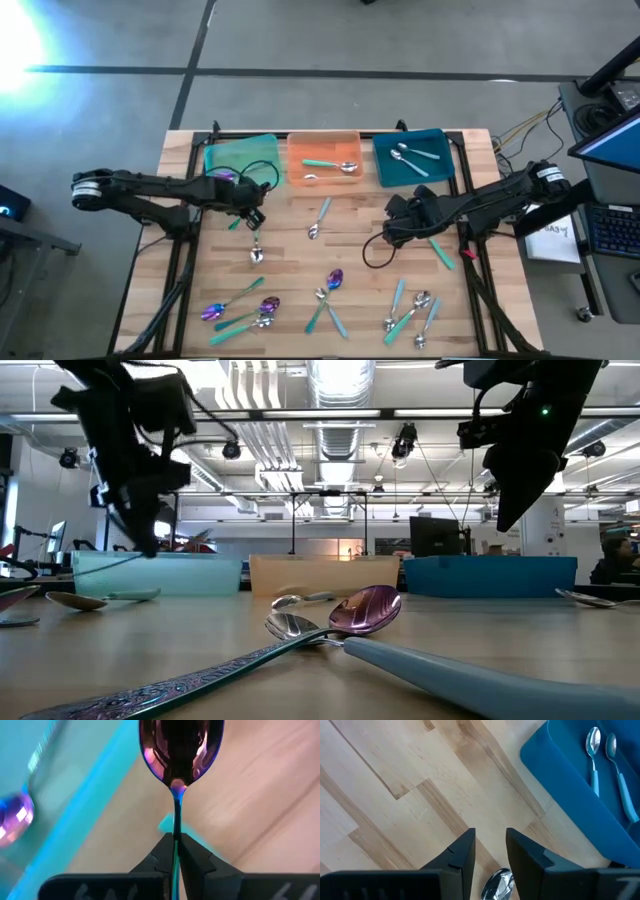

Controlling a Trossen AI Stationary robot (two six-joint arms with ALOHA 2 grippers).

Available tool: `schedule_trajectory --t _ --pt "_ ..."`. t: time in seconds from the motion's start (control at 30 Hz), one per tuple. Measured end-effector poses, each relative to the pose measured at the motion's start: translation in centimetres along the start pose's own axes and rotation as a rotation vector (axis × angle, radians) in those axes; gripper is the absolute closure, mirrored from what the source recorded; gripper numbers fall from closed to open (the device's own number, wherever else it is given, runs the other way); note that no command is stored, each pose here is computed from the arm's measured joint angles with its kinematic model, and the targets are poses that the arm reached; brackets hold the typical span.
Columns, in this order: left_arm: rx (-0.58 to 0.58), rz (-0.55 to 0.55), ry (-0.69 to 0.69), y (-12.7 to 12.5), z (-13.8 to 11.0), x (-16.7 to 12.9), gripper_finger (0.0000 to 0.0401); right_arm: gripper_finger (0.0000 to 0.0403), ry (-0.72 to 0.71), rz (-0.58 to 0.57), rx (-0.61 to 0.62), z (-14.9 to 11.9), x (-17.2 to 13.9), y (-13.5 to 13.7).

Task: Sort silverware by color (type)
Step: Put the blue spoon into the green bin, then put the light blue spoon into the blue bin

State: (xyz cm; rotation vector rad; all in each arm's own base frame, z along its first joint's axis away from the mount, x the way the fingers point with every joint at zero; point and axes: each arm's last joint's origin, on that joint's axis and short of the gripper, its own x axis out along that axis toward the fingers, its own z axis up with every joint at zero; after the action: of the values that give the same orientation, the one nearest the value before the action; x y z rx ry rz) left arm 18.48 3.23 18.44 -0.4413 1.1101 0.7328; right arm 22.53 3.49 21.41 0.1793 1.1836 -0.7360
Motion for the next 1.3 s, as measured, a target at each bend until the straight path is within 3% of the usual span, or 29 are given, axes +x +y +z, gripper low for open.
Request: schedule_trajectory --t 0.17,0.4,0.73,1.03,1.2,1.3 --pt "0.043 0.035 -0.171 0.0 2.0 -2.7 0.0401 0.0309 -0.003 0.003 0.002 0.0 0.0 0.0" --pt "0.08 0.346 -0.364 1.5 4.8 -5.6 0.0401 0.0308 -0.004 0.004 0.003 0.0 0.0 0.0" --pt "-0.003 0.522 -0.29 5.3 6.1 -4.4 0.0397 0.0309 -0.004 0.004 0.002 0.0 0.0 0.0" --pt "0.042 0.579 -0.188 6.2 6.4 -2.4 0.037 0.0316 -0.004 0.003 -0.001 0.0 0.0 0.0" --pt "0.05 0.538 -0.161 6.0 6.4 -2.0 0.034 0.0315 -0.003 0.003 -0.002 0.0 0.0 0.0" --pt "0.031 0.454 -0.146 5.8 6.4 -1.8 0.0321 0.0318 -0.004 0.004 -0.001 0.0 0.0 0.0"
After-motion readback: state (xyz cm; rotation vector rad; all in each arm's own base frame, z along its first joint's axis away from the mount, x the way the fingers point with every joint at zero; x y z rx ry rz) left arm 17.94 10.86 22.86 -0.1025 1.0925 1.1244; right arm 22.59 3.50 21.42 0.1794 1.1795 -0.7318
